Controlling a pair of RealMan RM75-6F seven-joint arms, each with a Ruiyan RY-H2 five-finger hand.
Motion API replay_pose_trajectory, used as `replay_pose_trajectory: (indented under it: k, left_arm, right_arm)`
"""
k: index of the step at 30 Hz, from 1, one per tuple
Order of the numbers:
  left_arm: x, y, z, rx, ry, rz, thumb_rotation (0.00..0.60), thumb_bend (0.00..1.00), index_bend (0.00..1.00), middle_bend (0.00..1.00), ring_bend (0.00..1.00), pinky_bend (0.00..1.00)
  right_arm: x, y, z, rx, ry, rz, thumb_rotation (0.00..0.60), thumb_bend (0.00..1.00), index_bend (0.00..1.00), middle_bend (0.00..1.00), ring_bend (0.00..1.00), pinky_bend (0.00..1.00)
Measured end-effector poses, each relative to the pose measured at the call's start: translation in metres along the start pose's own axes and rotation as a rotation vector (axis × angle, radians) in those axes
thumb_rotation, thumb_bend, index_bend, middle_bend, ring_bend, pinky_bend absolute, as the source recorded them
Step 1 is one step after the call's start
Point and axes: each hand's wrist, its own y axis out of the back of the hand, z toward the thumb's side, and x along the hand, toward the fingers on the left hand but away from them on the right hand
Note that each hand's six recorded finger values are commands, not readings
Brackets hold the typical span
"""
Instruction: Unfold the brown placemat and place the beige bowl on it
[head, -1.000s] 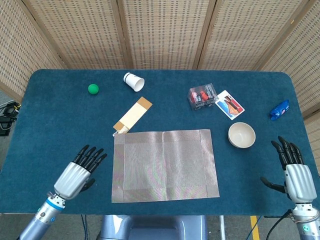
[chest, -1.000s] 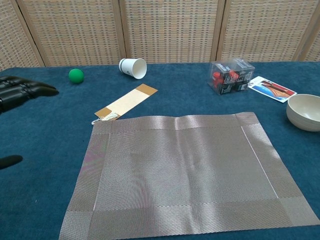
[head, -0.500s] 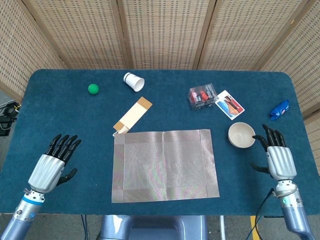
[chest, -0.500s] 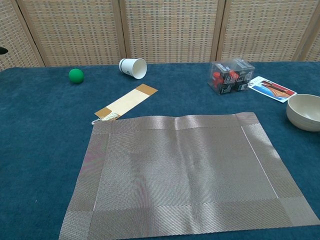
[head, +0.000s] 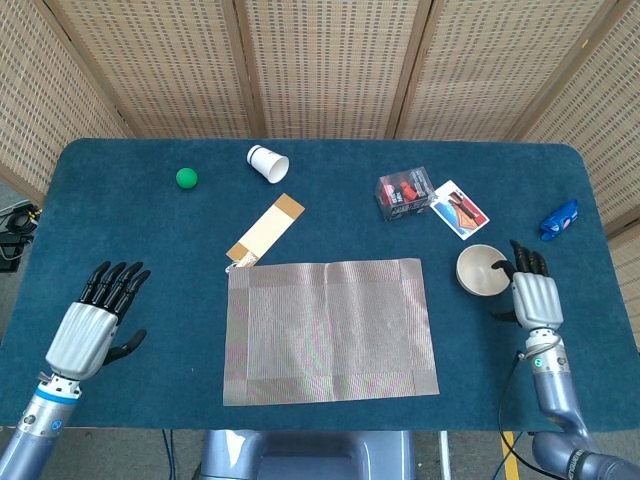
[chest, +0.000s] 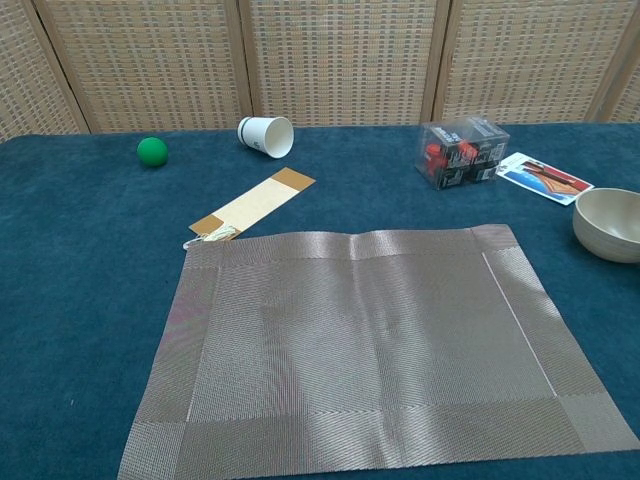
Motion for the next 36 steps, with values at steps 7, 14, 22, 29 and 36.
replay_pose_trajectory:
  k: [7,14,22,29,36]
  left_arm:
    - [0.002,-0.001,-0.001,-0.006,0.005,-0.001,0.6,0.27,0.0,0.0,0.0,0.0]
    - [0.003,-0.002,-0.003,-0.016,0.011,0.007,0.6,0.27,0.0,0.0,0.0,0.0]
    - [0.005,-0.006,-0.001,-0.014,0.008,0.005,0.6,0.27,0.0,0.0,0.0,0.0]
    - [0.005,-0.007,-0.001,-0.014,0.006,0.004,0.6,0.27,0.0,0.0,0.0,0.0]
    - [0.005,-0.007,0.0,-0.015,0.004,0.004,0.6,0.27,0.0,0.0,0.0,0.0]
  right_arm:
    - [-0.009,-0.015,0.001,0.005,-0.012,0.025,0.6,0.36,0.36,0.03,0.0,0.0]
    - [-0.022,-0.027,-0.003,0.018,-0.037,0.035,0.6,0.37,0.4,0.05,0.0,0.0]
    - [-0.029,-0.034,-0.004,0.027,-0.049,0.02,0.6,0.34,0.52,0.15,0.0,0.0]
    - [-0.033,-0.036,-0.002,0.024,-0.042,-0.013,0.6,0.33,0.6,0.21,0.01,0.0]
    - [-0.033,-0.037,0.001,0.028,-0.034,-0.028,0.6,0.33,0.65,0.27,0.07,0.03]
